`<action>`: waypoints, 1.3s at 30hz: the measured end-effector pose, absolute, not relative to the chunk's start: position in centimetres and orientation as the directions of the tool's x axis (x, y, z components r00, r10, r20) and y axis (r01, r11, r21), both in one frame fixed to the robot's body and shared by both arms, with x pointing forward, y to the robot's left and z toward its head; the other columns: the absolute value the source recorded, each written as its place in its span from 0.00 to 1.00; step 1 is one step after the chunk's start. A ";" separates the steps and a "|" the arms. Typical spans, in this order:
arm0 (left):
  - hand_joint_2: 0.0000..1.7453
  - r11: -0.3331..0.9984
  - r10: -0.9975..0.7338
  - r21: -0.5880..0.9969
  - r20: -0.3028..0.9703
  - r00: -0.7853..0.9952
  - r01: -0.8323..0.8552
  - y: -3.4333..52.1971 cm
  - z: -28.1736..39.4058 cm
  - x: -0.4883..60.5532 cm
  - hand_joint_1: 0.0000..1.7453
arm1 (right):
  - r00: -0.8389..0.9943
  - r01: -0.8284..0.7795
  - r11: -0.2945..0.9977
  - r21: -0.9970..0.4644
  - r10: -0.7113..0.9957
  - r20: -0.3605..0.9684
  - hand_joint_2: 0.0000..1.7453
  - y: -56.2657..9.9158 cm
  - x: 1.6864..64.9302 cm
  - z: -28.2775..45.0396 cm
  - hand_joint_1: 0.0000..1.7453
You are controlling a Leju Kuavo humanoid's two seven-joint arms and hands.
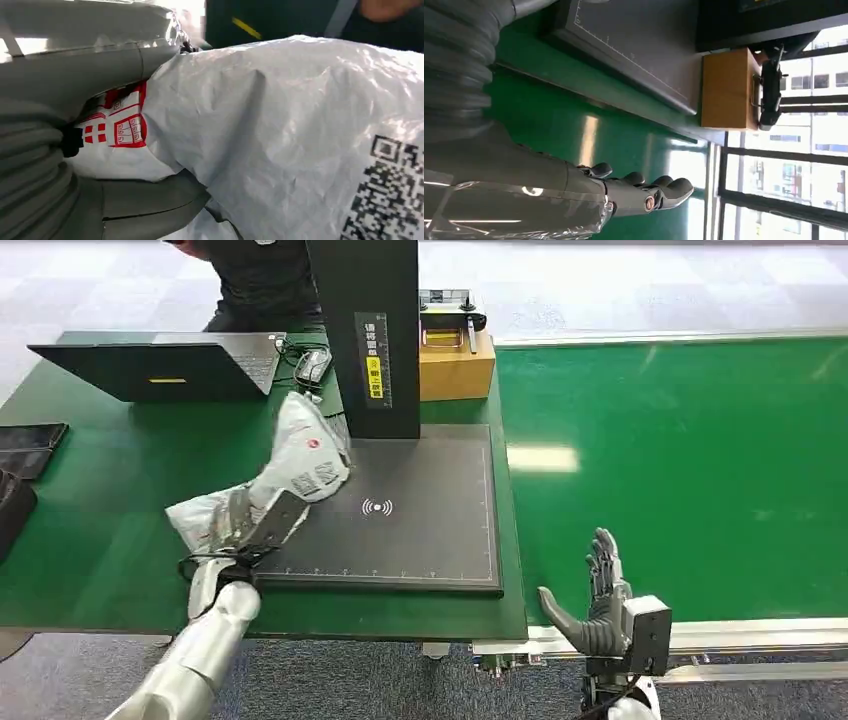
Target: Moved the parcel from conveyor to table for the left to box.
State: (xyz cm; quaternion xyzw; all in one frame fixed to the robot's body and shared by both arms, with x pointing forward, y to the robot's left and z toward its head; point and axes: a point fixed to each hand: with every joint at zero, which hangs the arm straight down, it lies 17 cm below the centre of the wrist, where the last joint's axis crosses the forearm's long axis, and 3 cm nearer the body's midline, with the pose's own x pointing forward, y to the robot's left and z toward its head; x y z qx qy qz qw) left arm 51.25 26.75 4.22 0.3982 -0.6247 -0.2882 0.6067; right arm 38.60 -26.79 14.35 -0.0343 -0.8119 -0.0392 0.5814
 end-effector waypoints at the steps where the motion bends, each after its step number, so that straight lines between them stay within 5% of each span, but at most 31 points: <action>1: 1.00 0.508 -0.847 0.844 0.526 0.077 -0.172 28.4 4.3 51.0 1.00 | -0.321 0.107 0.994 0.023 0.013 0.947 1.00 -27.0 38.5 14.3 0.00; 10: 1.00 0.418 -0.813 0.830 0.524 0.256 -0.370 39.6 5.0 46.9 1.00 | -0.314 0.125 0.992 0.018 0.022 0.949 1.00 -27.7 37.9 14.0 0.00; 11: 1.00 0.423 -0.800 0.817 0.540 0.262 -0.392 40.5 5.2 46.5 0.34 | -0.314 0.125 0.992 0.018 0.022 0.949 1.00 -27.7 37.9 14.0 0.00; 12: 1.00 0.435 -0.782 0.796 0.566 0.262 -0.421 41.3 5.5 46.1 0.00 | -0.314 0.125 0.992 0.018 0.022 0.949 1.00 -27.7 37.9 14.0 0.00; 39: 1.00 0.706 -0.565 0.481 0.825 -0.005 -0.520 38.5 8.2 44.7 0.00 | -0.319 0.118 0.993 0.021 0.018 0.948 1.00 -27.5 38.2 14.2 0.00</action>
